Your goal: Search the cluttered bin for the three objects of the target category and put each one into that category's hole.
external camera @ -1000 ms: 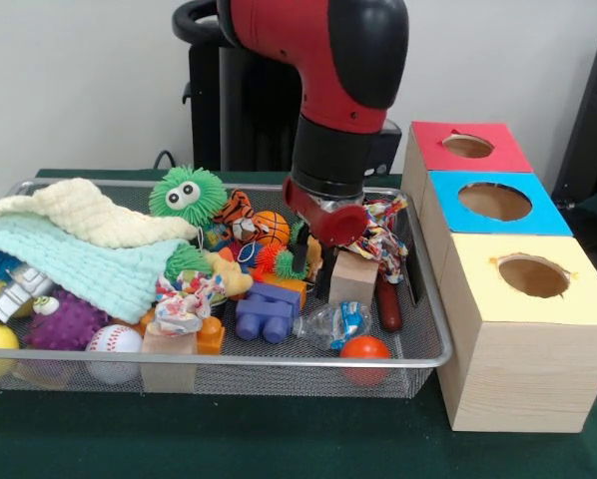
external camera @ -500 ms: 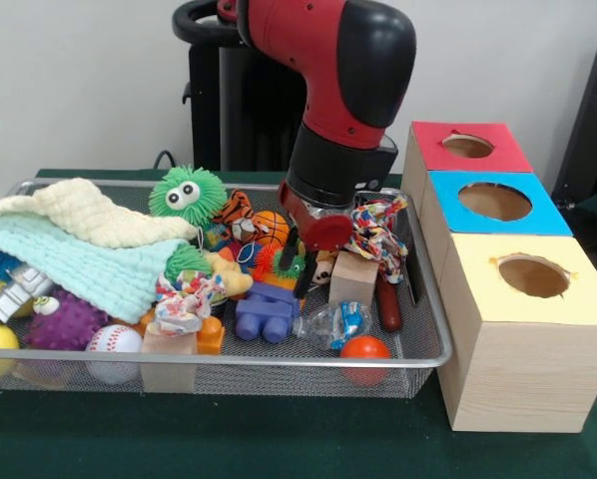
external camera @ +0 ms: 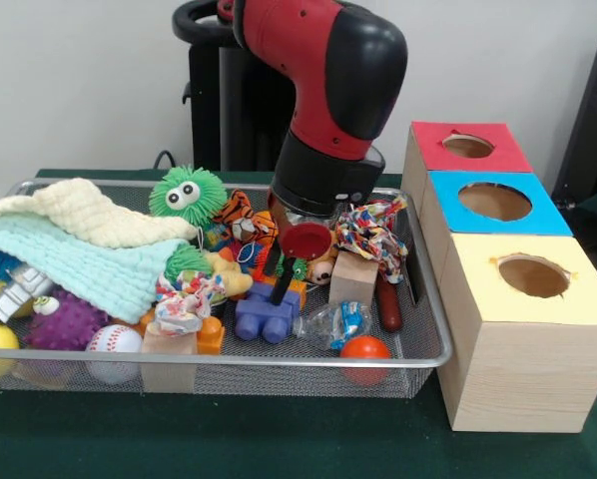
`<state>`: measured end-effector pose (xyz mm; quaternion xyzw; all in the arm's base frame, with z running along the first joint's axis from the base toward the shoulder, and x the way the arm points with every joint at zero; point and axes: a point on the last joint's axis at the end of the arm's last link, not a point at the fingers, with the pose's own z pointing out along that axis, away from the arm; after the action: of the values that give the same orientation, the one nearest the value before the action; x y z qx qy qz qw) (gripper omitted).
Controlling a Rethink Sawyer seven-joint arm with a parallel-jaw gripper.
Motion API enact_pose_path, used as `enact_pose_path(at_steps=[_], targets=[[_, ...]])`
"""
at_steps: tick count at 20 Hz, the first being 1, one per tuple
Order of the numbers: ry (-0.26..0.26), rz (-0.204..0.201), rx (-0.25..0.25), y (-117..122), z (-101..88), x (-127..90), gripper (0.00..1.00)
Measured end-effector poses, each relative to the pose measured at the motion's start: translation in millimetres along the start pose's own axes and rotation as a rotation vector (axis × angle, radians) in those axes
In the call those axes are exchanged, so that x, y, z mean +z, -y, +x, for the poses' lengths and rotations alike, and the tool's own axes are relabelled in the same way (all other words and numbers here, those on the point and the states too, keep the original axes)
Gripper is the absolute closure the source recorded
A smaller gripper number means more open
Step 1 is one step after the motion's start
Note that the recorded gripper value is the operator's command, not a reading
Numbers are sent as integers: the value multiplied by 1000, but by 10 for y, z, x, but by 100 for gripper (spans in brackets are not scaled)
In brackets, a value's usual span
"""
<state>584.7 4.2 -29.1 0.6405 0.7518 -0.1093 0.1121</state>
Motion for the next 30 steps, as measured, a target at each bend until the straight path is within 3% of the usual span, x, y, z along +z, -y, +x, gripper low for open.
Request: enact_pose_path(at_steps=[7, 15, 25, 30], targets=[[-2, 4, 53, -22, -53, 72, 0], [-26, -9, 102, -85, -239, 50, 0], [-7, -14, 89, -93, -192, -16, 0], [6, -5, 56, -82, -9, -143, 0]])
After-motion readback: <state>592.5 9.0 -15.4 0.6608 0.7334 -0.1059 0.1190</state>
